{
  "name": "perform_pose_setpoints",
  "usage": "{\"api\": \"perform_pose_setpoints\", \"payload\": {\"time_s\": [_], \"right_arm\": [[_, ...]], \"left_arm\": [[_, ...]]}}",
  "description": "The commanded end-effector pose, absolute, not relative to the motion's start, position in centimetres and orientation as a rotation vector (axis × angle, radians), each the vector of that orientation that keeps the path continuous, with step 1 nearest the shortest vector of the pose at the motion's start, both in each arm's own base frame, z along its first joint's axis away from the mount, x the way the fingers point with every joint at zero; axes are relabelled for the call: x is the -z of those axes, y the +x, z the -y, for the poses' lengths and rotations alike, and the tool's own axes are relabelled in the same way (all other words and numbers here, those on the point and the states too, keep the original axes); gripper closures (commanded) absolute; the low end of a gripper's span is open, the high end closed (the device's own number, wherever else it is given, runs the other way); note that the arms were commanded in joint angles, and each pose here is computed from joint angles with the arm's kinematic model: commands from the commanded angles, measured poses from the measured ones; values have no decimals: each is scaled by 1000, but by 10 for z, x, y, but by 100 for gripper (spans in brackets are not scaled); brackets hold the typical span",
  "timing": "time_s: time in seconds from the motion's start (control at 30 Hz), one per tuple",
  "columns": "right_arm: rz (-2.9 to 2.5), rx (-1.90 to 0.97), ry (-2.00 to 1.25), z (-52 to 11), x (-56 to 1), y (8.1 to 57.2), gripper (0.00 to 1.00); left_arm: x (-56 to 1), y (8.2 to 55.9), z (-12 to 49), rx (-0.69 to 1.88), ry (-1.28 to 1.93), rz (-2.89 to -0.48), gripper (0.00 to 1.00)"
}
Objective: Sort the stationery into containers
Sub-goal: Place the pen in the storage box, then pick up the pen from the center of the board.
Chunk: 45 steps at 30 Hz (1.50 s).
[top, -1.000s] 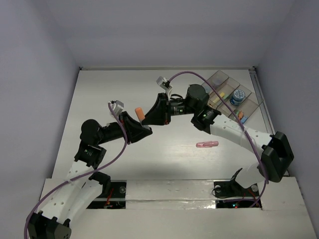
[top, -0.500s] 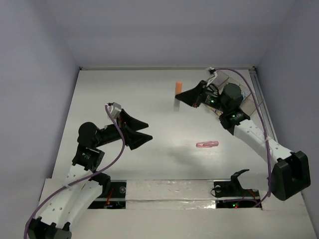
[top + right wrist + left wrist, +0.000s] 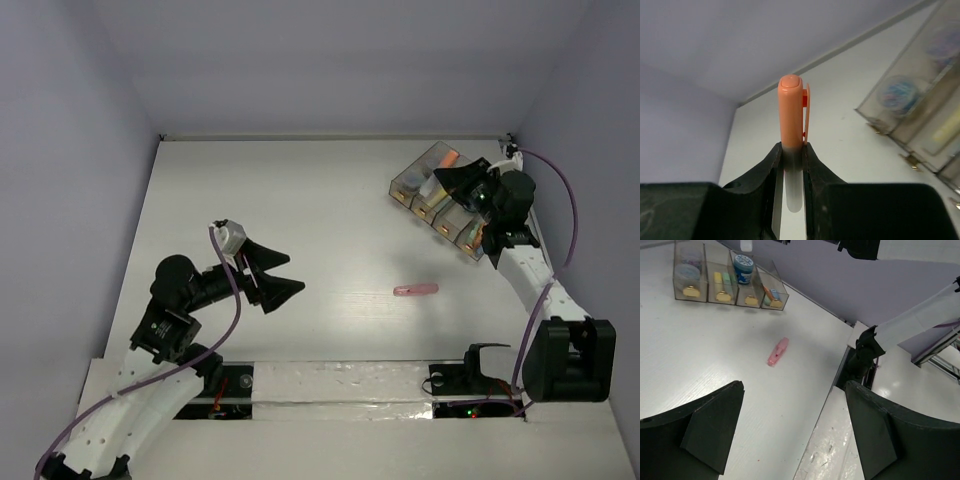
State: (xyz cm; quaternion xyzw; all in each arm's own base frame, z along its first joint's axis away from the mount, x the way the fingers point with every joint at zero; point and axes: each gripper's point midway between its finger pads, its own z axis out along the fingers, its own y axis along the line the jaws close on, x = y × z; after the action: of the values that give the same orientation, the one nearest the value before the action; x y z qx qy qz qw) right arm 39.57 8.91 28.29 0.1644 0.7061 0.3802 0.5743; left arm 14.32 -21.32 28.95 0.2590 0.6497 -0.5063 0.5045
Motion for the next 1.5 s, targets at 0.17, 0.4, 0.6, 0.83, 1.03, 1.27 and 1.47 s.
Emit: {"api": "perform_pose_setpoints", "payload": {"time_s": [0.17, 0.4, 0.6, 0.83, 1.03, 1.27, 1.47], "right_arm": [[-1707, -662, 595, -24, -245, 453, 100], [-1775, -629, 680, -4, -204, 482, 100], [-1815, -621, 733, 3, -177, 499, 92], [-1855, -541, 779, 13, -162, 498, 47], [-1848, -541, 717, 10, -185, 487, 30], [-1867, -495, 619, 6, -210, 451, 32], [-2041, -650, 426, -45, -191, 384, 100]], "left_arm": [[-295, 148, 205, 1079, 583, -1571, 20], [-294, 153, 203, 1056, 558, -1585, 20], [-291, 156, 203, 1048, 550, -1598, 19], [-291, 156, 203, 1048, 549, -1599, 19], [-292, 155, 203, 1052, 553, -1592, 19], [-293, 153, 203, 1057, 559, -1585, 19], [-296, 152, 202, 1054, 558, -1573, 19]]}}
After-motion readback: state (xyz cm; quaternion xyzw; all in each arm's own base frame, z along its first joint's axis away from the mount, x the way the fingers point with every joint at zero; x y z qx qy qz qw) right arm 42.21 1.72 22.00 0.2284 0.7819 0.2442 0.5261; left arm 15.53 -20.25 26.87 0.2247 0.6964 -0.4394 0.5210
